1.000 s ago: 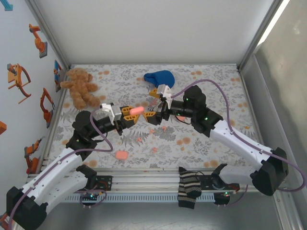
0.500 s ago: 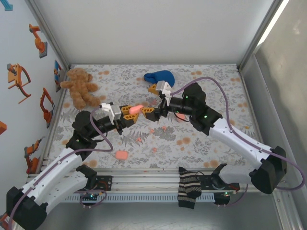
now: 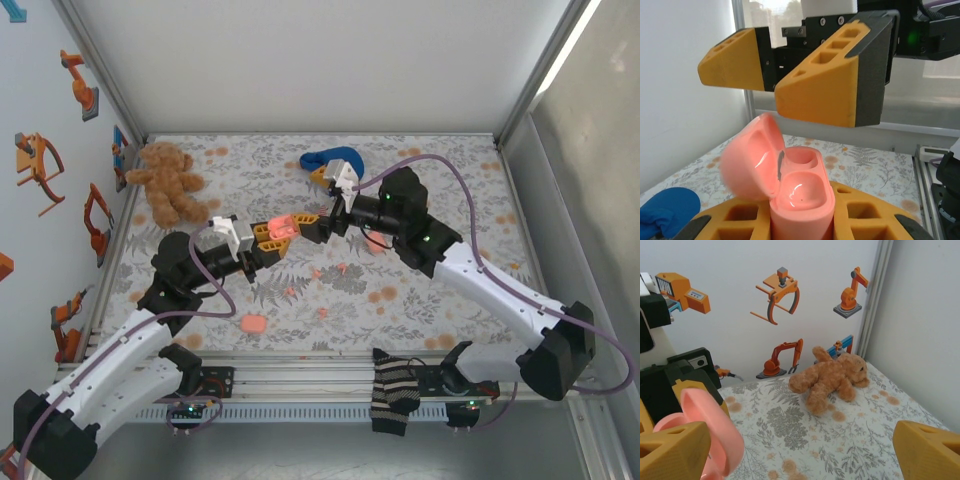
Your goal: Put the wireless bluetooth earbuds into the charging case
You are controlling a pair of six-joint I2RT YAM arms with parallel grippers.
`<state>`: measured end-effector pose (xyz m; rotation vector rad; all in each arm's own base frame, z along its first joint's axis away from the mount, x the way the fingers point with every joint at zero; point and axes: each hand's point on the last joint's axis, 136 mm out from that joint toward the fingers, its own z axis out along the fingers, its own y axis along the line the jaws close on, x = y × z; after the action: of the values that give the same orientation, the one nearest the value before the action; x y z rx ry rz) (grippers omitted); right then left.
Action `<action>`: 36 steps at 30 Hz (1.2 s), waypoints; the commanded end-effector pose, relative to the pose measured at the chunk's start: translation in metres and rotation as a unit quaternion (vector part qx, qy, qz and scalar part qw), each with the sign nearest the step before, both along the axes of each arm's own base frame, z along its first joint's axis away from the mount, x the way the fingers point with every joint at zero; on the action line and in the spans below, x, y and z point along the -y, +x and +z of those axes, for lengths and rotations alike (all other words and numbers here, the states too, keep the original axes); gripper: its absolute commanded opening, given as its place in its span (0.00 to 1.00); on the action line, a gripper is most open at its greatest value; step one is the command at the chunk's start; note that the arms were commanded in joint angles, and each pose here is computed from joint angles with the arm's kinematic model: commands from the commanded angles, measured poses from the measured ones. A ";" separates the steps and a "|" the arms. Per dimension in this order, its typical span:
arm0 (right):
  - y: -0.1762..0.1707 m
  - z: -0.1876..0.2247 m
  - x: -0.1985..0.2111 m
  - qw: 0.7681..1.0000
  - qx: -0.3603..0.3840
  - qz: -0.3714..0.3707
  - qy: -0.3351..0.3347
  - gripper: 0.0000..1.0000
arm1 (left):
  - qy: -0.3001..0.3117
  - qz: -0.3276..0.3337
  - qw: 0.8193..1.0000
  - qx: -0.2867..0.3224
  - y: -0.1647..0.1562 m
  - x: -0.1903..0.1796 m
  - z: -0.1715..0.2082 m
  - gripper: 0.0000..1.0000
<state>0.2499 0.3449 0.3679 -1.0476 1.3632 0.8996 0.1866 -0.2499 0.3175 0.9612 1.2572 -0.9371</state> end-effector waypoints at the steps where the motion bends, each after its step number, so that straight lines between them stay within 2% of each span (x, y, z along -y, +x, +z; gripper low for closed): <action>1: 0.004 0.013 -0.001 1.000 0.014 -0.010 0.006 0.92 | -0.007 -0.012 0.999 0.032 -0.009 -0.001 0.009 0.00; 9: -0.005 0.039 0.015 0.999 0.024 -0.025 0.024 0.93 | 0.007 0.012 1.000 0.010 -0.001 -0.004 -0.004 0.00; 16: 0.021 0.029 0.055 0.986 0.012 -0.165 -0.003 0.99 | 0.017 0.056 0.998 -0.006 0.008 -0.013 -0.013 0.00; 25: 0.047 0.009 0.095 0.955 -0.033 -0.296 -0.003 1.00 | 0.020 0.087 0.996 -0.020 0.008 -0.024 -0.021 0.00; 31: 0.050 -0.025 0.108 0.940 -0.098 -0.323 -0.042 0.99 | 0.019 0.116 0.992 -0.038 0.004 -0.038 -0.032 0.00; 36: 0.046 -0.075 0.104 0.930 -0.187 -0.303 -0.090 0.94 | 0.018 0.141 0.989 -0.038 0.000 -0.050 -0.035 0.00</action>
<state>0.2995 0.2424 0.3265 -0.5503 1.8249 0.4841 0.1866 -0.2064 0.2868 0.7904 1.4039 -0.7560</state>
